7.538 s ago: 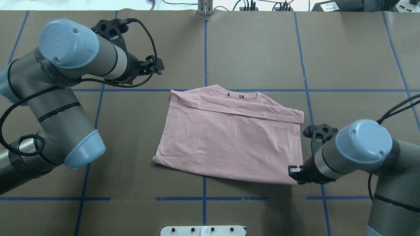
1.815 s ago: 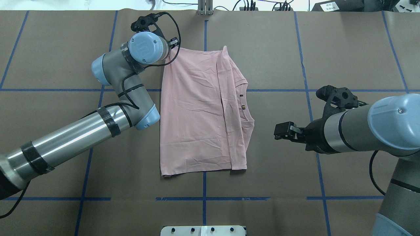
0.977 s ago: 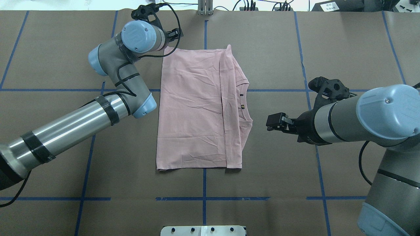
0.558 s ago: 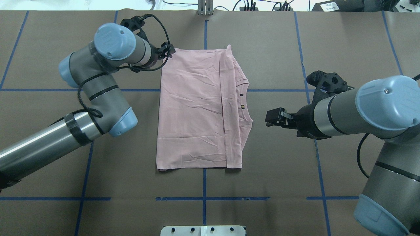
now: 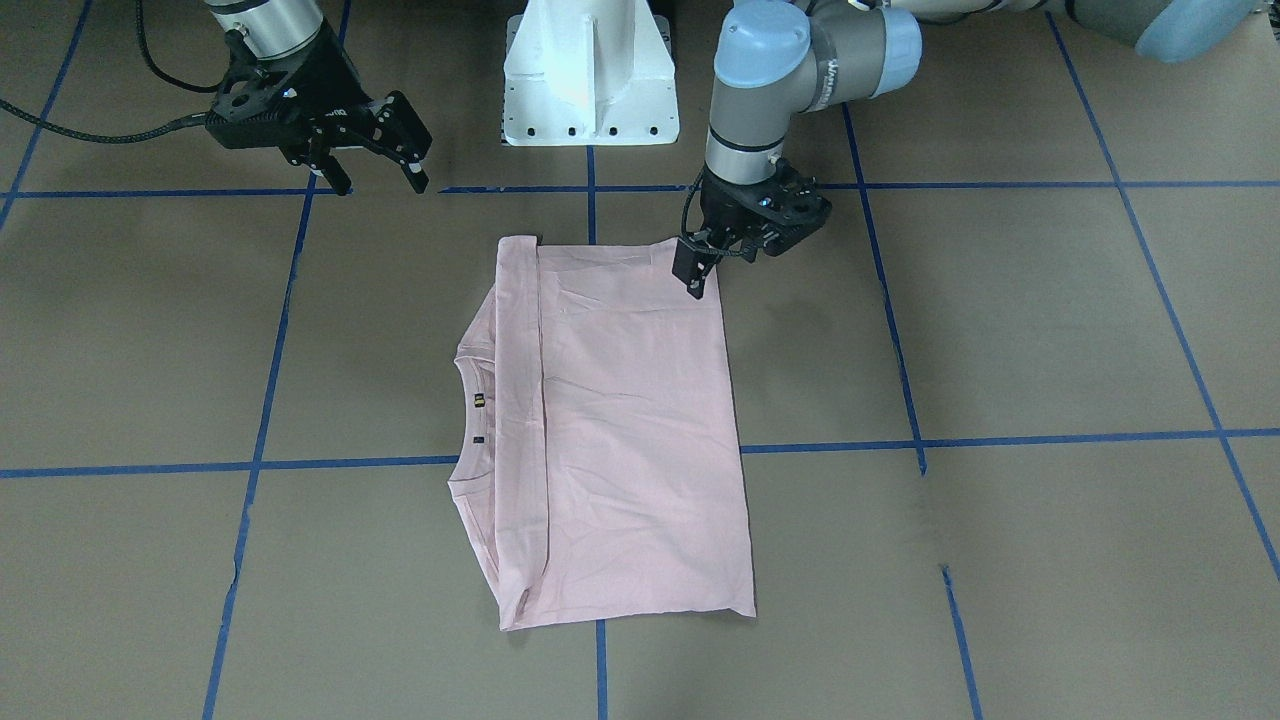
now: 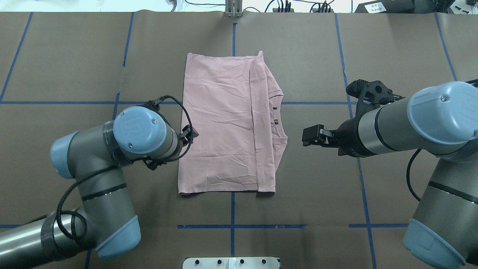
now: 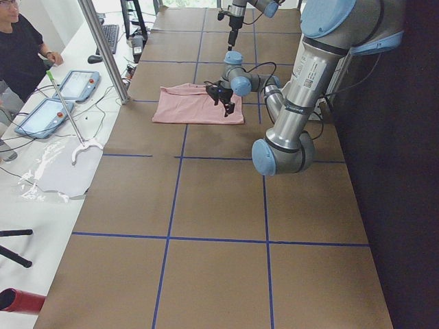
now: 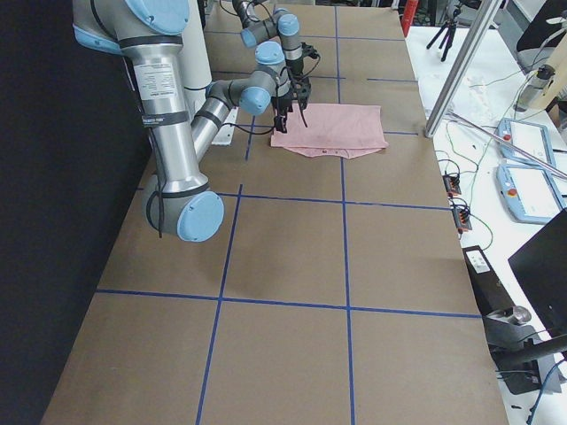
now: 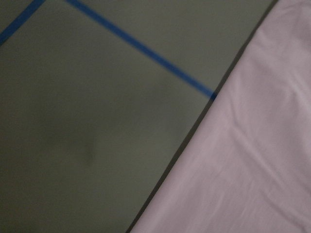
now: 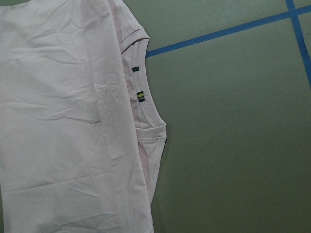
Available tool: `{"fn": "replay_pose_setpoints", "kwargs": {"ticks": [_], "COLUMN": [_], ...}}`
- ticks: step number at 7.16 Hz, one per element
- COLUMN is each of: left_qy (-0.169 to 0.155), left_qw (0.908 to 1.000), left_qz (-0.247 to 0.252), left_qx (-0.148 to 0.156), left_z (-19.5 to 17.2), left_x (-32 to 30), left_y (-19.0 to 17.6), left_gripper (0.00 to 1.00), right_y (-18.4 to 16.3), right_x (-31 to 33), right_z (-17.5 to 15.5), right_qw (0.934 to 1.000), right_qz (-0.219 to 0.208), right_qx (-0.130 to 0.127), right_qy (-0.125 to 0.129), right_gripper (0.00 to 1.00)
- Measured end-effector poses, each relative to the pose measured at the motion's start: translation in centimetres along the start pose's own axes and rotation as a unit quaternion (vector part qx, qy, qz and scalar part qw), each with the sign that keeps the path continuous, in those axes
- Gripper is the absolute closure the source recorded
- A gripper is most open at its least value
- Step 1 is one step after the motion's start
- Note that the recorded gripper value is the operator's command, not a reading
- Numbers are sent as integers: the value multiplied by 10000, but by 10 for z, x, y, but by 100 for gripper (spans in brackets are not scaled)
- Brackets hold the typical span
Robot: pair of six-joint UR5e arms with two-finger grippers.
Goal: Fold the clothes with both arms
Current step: 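Release the shirt and lower the left gripper to its near corner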
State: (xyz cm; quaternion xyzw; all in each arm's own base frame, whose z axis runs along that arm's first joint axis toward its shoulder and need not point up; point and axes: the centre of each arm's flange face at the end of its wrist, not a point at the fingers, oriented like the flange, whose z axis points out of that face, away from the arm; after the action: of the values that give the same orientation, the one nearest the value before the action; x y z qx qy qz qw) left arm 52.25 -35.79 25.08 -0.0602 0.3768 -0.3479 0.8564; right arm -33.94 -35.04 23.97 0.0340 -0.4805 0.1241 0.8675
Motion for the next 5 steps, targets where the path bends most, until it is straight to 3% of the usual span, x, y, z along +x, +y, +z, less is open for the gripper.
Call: {"fn": "replay_pose_setpoints", "kwargs": {"ticks": [2,5], "left_qy": [-376,-479], "left_qw": [9990,9985], "left_qz": [-224,-277], "left_qx": [-91,-38], "left_z": [28,41], "left_x": [-32,-39], "left_y": [61,75], "left_gripper": [3,5], "right_y": [-1,-1], "right_x": [0,0], "right_z": [0,0], "right_qw": [10000,10000], "right_qz": [-12,-4], "right_qx": [34,59], "right_qy": [2,9], "right_gripper": [0,0]}}
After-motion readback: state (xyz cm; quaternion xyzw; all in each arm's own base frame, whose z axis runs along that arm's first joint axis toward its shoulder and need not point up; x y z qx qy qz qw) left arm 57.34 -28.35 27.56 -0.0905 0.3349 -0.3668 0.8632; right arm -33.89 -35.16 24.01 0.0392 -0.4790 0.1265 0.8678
